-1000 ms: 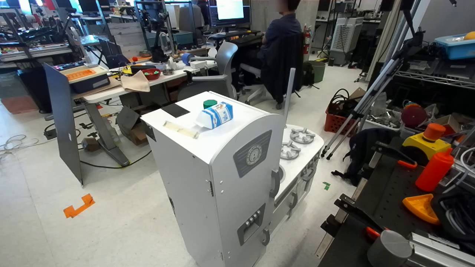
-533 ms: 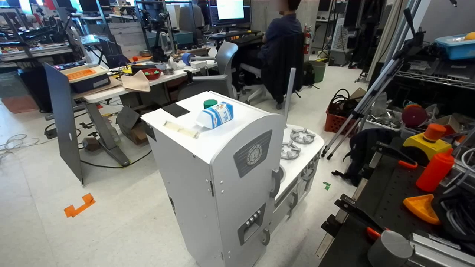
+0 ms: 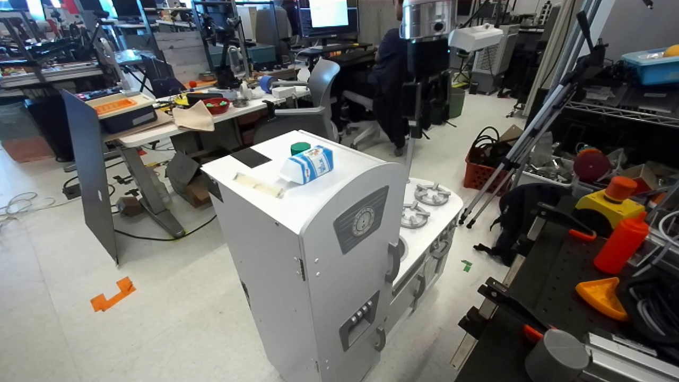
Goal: Open the cupboard door
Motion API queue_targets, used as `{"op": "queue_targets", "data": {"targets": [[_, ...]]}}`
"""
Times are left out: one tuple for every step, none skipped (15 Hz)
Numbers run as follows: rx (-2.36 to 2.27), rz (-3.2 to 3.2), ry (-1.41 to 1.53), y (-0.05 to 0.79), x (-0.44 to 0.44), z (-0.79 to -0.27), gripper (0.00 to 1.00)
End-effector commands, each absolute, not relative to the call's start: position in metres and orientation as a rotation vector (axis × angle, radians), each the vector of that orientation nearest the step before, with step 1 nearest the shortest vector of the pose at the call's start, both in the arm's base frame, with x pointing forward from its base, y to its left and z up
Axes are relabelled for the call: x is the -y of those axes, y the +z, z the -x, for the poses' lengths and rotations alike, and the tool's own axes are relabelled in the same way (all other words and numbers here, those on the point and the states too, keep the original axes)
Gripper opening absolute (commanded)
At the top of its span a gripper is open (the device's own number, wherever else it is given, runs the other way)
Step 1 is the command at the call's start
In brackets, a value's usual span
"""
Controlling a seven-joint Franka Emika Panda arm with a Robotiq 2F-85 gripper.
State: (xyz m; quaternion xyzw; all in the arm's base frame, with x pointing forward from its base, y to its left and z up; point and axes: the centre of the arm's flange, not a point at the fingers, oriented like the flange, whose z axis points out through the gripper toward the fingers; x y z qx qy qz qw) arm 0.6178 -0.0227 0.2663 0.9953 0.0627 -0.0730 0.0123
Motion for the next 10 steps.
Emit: {"op": "queue_targets", "data": {"targets": [[-0.226, -3.096, -0.154, 0.25, -0.012, -0.646, 1.0], [-0.233, -3.09, -0.156, 0.245, -0.022, -0.65, 1.0], [-0.24, -3.083, -0.16, 0.238, -0.033, -0.654, 1.0], [-0.245, -3.075, -0.169, 0.233, -0.043, -0.657, 1.0], [-0.253, -3.06, -0.178, 0.225, -0.053, -0.654, 1.0], [-0.258, -3.05, -0.178, 0.219, -0.063, -0.655, 1.0], [-0.263, -3.03, -0.182, 0.212, -0.072, -0.654, 1.0], [-0.268, -3.01, -0.189, 0.207, -0.08, -0.653, 1.0], [-0.284, -2.969, -0.229, 0.201, -0.088, -0.646, 1.0], [-0.302, -2.946, -0.236, 0.197, -0.094, -0.641, 1.0]]}}
